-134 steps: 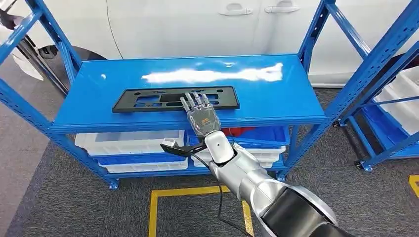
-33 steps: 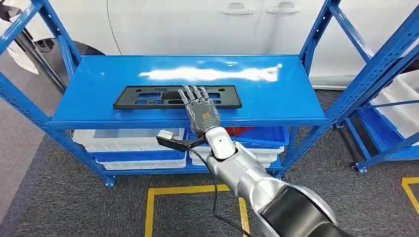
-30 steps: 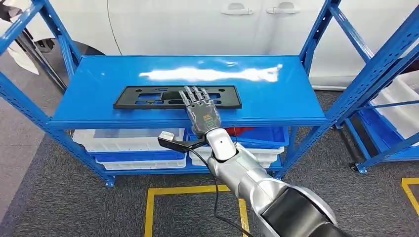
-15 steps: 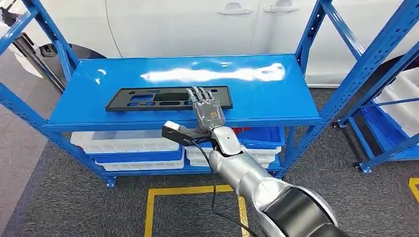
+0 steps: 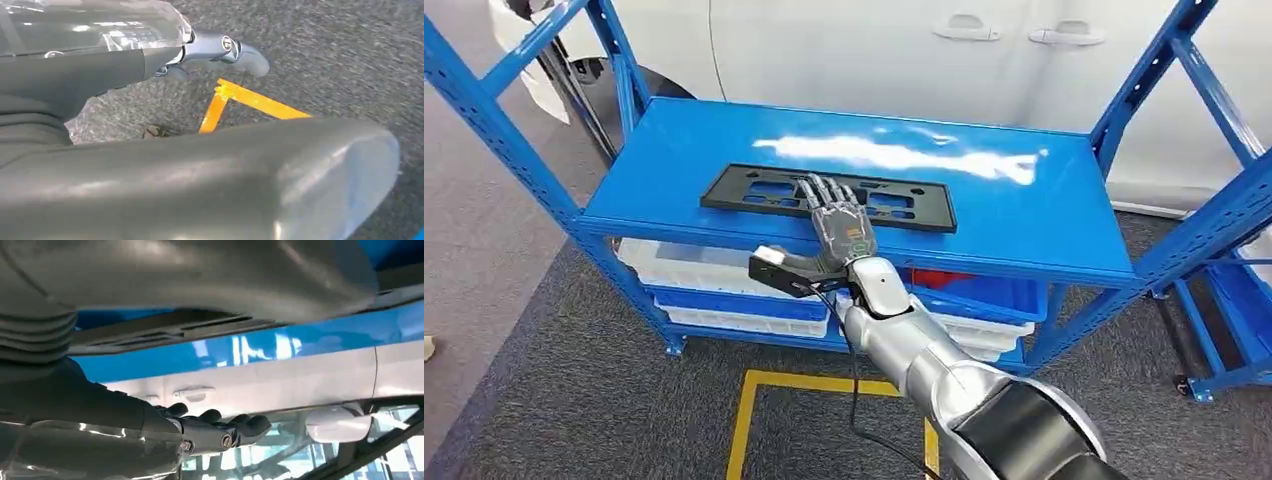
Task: Take the parts from the cabinet and place them on the table.
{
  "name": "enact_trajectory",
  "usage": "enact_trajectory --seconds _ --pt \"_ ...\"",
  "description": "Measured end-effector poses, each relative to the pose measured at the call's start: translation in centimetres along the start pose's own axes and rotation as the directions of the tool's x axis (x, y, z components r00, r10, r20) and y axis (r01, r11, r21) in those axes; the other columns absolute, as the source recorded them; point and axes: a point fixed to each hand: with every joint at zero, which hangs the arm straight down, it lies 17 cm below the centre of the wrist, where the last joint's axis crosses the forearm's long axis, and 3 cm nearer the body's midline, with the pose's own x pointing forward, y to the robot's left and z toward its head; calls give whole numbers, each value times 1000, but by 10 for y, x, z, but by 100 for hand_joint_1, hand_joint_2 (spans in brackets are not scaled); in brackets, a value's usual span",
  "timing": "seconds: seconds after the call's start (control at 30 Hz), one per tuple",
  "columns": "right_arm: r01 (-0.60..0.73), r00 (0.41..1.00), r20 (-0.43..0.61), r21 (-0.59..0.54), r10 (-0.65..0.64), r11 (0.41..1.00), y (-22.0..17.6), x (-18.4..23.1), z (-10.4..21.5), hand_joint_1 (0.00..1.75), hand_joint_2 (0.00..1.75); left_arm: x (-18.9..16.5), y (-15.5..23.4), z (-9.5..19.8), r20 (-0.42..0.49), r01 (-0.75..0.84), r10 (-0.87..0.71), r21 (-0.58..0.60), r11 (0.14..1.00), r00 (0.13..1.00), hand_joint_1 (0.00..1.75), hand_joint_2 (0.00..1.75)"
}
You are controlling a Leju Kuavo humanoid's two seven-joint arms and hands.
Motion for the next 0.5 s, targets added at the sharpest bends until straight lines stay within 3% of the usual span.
enact_trajectory --seconds 0.07,0.1,0.37,0.4,0.5 --pt "2 1000 0 -10 -2 1000 -3 0 -1 0 0 0 0 0 -3 1 -1 2 1000 1000 0 0" --pt "3 1000 -1 -12 -3 1000 -4 0 -2 0 175 -1 0 0 -9 0 0 3 1000 1000 0 0" --pt "36 999 21 6 -36 999 -2 5 -2 0 175 -2 0 -2 -26 3 -3 9 1000 1000 0 0" --pt "39 999 19 9 -39 999 -1 5 -2 0 0 -2 0 -2 -25 4 -4 13 1000 1000 0 0" --pt "43 999 18 19 -44 999 4 4 1 0 0 -3 1 -1 -29 7 -6 15 1000 1000 0 0"
